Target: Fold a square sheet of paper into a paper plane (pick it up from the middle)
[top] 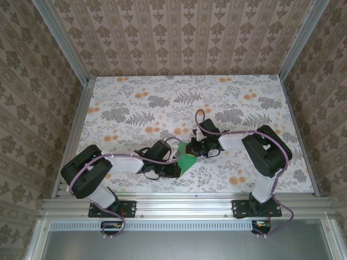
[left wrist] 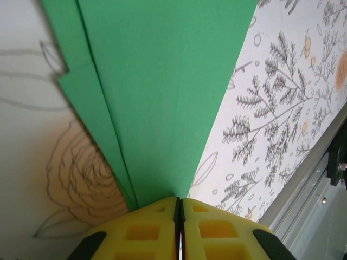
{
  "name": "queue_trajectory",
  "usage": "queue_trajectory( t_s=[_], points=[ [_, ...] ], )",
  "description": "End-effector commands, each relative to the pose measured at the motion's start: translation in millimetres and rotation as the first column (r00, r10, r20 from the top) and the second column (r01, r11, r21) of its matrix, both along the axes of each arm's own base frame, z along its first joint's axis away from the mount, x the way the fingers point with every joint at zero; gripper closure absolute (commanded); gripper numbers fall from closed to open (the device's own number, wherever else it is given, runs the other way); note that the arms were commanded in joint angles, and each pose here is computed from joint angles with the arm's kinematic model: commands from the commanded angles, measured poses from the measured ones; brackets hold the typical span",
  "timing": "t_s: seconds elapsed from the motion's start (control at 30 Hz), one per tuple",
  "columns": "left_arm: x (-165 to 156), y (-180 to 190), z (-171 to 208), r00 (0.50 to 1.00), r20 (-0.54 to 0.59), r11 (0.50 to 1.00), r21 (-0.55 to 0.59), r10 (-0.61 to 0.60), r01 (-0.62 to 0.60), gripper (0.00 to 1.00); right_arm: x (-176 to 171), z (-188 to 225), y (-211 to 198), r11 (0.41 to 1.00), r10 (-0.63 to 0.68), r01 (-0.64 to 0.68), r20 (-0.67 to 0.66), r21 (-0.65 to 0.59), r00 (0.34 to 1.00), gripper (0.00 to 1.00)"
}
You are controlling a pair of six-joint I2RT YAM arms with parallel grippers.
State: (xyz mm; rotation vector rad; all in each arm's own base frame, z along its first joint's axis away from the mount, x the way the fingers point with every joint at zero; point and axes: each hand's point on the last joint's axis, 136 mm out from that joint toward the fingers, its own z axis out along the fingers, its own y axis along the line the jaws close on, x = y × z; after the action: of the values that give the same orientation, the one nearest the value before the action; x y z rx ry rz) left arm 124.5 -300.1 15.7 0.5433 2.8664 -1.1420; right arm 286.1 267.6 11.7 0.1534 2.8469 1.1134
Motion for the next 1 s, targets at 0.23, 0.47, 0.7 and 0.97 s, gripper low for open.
queue_trajectory(
  t_s=[0.23, 0.47, 0.7, 0.97],
  points=[
    [-57, 55, -30, 0.981, -0.195, 0.975, 0.221, 0.007, 0.037, 0.89, 5, -25, -26, 0.988, -0.059, 0.056, -0.014, -0.146, 0.998, 0.92],
    [-43, 53, 2, 0.995, -0.094, 0.982, 0.189, 0.024, -0.006, 0.89, 9, -10, -19, 0.994, -0.037, 0.038, 0.007, -0.106, 0.999, 0.91],
    [24, 62, 62, 0.971, 0.131, 0.968, 0.131, 0.198, -0.215, 0.82, 15, 45, -11, 0.999, 0.008, -0.003, 0.116, -0.043, 0.993, 0.86],
    [68, 47, 77, 0.956, 0.216, 0.951, 0.19, 0.201, -0.243, 0.81, 4, 63, -55, 0.984, -0.048, 0.075, 0.166, -0.161, 0.985, 0.73]
  ],
)
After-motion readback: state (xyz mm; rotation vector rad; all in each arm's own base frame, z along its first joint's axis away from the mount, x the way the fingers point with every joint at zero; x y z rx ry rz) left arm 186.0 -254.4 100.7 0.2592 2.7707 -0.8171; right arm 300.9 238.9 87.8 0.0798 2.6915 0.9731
